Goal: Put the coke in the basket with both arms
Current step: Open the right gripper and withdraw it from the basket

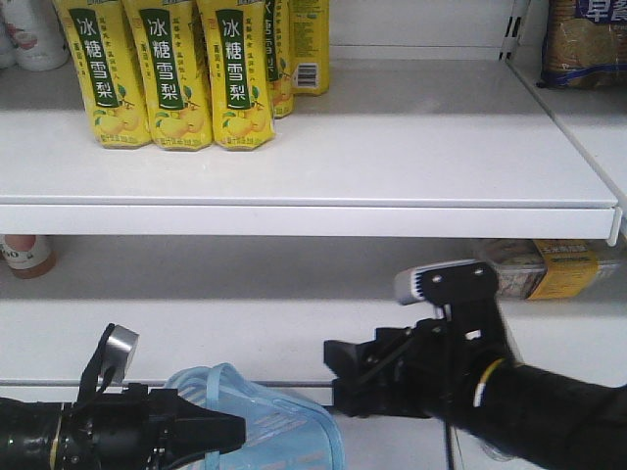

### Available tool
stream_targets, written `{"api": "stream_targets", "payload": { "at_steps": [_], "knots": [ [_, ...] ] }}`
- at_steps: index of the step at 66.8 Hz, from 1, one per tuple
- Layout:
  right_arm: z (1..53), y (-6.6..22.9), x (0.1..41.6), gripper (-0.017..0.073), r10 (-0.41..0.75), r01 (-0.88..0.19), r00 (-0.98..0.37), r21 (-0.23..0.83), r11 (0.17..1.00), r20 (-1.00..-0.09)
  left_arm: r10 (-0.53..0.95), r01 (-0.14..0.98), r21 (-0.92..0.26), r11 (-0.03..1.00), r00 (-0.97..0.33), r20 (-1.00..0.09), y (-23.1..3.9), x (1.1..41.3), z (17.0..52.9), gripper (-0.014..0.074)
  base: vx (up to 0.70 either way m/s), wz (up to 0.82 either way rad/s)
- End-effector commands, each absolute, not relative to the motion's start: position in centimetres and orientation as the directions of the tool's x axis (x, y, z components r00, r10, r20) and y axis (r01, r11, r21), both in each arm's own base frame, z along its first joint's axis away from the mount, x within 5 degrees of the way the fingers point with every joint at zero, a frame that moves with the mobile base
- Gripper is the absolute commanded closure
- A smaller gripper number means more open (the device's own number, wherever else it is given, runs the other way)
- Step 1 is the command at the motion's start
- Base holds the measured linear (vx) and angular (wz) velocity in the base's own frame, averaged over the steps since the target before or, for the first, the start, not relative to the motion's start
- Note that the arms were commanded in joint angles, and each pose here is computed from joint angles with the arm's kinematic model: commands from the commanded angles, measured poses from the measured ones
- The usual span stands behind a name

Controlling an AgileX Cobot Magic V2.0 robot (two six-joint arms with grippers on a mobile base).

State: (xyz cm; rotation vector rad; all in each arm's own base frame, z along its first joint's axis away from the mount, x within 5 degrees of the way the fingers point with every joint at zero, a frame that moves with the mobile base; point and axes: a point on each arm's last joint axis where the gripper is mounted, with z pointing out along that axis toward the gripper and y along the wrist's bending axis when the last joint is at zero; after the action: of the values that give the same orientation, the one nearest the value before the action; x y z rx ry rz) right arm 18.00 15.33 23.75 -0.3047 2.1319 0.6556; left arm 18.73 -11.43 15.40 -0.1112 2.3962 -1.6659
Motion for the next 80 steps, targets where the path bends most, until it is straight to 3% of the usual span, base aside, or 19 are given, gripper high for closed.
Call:
{"api": "stream_targets", "payload": {
  "at_steps": [1, 15, 37, 51, 66, 73, 80],
  "knots": [
    [27.3, 13.0, 17.9, 0.0093, 0.032, -0.468, -0.458, 0.272, 0.841, -0.888, -0.184, 0.157, -0.986, 0.056, -0.969, -0.165, -12.1, 18.7, 19.1, 0.06, 0.0, 0.0],
    [30.3, 7.6, 16.6, 0.0093, -0.006, -0.388, -0.333, 0.132, 0.912, -0.943, -0.184, 0.157, -0.986, 0.056, -0.969, -0.165, -12.1, 18.7, 19.1, 0.06, 0.0, 0.0],
    [31.8, 1.3, 13.5, 0.0093, -0.08, -0.122, -0.298, -0.046, 0.992, -0.951, -0.184, 0.157, -0.986, 0.056, -0.969, -0.165, -12.1, 18.7, 19.1, 0.06, 0.0, 0.0],
    [33.0, 0.4, 9.9, 0.0093, -0.105, -0.067, -0.189, -0.094, 0.993, -0.976, -0.184, 0.157, -0.986, 0.056, -0.969, -0.165, -12.1, 18.7, 19.1, 0.06, 0.0, 0.0],
    [28.8, 0.4, 7.1, 0.0093, -0.101, -0.055, -0.107, -0.095, 0.994, -0.989, -0.184, 0.157, -0.986, 0.056, -0.969, -0.165, -12.1, 18.7, 19.1, 0.06, 0.0, 0.0],
    [27.8, 0.2, 6.0, 0.0093, -0.109, -0.03, 0.016, -0.109, 0.994, -0.994, -0.184, 0.157, -0.986, 0.056, -0.969, -0.165, -12.1, 18.7, 19.1, 0.06, 0.0, 0.0],
    [26.4, 0.2, 5.6, 0.0093, -0.099, -0.03, 0.026, -0.1, 0.995, -0.995, -0.185, 0.157, -0.986, 0.056, -0.969, -0.165, -12.1, 18.7, 19.1, 0.06, 0.0, 0.0]
  ]
}}
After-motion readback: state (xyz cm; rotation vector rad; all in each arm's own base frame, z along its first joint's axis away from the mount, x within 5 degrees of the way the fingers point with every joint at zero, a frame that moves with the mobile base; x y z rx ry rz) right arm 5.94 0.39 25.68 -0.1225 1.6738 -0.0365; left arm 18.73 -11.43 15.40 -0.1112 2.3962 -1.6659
